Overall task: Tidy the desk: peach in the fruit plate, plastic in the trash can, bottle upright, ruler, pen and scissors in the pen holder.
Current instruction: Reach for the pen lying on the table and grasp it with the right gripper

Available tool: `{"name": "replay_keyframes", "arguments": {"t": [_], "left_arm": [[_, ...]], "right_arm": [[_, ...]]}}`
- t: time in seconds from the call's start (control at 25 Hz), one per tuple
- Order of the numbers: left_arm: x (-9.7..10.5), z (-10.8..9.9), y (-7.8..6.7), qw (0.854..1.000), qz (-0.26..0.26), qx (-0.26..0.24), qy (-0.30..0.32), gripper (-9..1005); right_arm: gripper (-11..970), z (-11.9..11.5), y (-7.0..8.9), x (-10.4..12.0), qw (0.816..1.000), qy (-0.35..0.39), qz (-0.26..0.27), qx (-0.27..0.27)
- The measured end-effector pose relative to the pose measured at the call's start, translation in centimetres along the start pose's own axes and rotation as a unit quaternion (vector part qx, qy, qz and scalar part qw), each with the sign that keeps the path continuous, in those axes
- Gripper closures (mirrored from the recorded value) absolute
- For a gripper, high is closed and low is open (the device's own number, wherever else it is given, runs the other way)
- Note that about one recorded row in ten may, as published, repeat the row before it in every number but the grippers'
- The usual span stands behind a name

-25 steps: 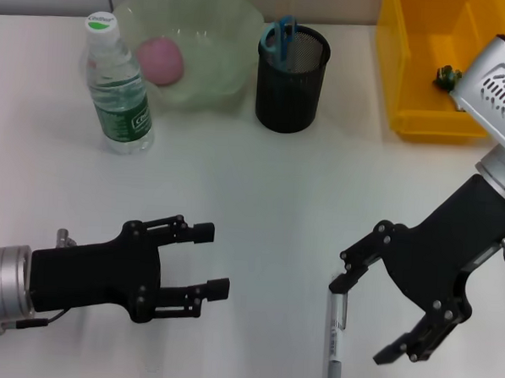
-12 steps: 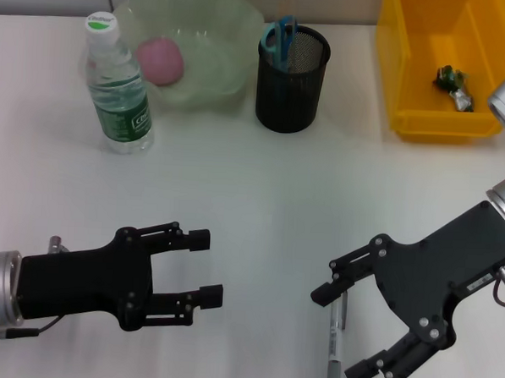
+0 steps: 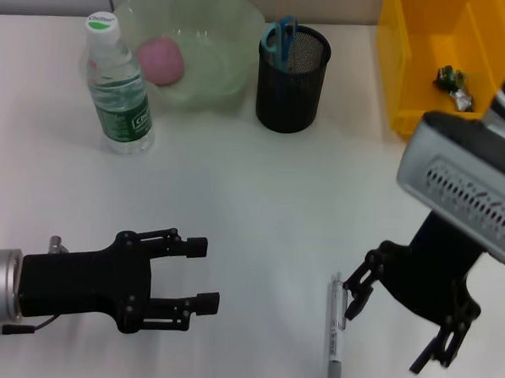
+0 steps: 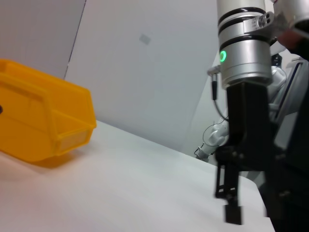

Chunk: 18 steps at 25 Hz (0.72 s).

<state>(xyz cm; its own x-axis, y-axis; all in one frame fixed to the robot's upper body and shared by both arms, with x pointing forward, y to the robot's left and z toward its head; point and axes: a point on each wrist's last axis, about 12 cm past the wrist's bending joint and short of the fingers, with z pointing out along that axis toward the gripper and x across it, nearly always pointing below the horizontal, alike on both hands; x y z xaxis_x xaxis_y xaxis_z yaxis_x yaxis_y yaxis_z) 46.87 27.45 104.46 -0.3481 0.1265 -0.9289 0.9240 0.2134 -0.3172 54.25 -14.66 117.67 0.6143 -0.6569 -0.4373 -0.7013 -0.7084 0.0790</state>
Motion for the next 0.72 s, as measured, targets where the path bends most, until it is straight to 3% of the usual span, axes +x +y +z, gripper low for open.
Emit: {"name": "replay_keyframes", "arguments": {"t": [0.28,0.72], "left_arm": [[-0.3,0.3,0.1,1.0,0.011,0.004,-0.003,207],[-0.4,0.6,-0.1,1.0,0.026,0.016,-0.003,207]], "right_arm": [[146,0.6,-1.7,-1.4,0.989,0.096,-0.109,-0.012],[146,1.7,-3.6,-3.2,0.961,0.143,-0.236,-0.018]]}}
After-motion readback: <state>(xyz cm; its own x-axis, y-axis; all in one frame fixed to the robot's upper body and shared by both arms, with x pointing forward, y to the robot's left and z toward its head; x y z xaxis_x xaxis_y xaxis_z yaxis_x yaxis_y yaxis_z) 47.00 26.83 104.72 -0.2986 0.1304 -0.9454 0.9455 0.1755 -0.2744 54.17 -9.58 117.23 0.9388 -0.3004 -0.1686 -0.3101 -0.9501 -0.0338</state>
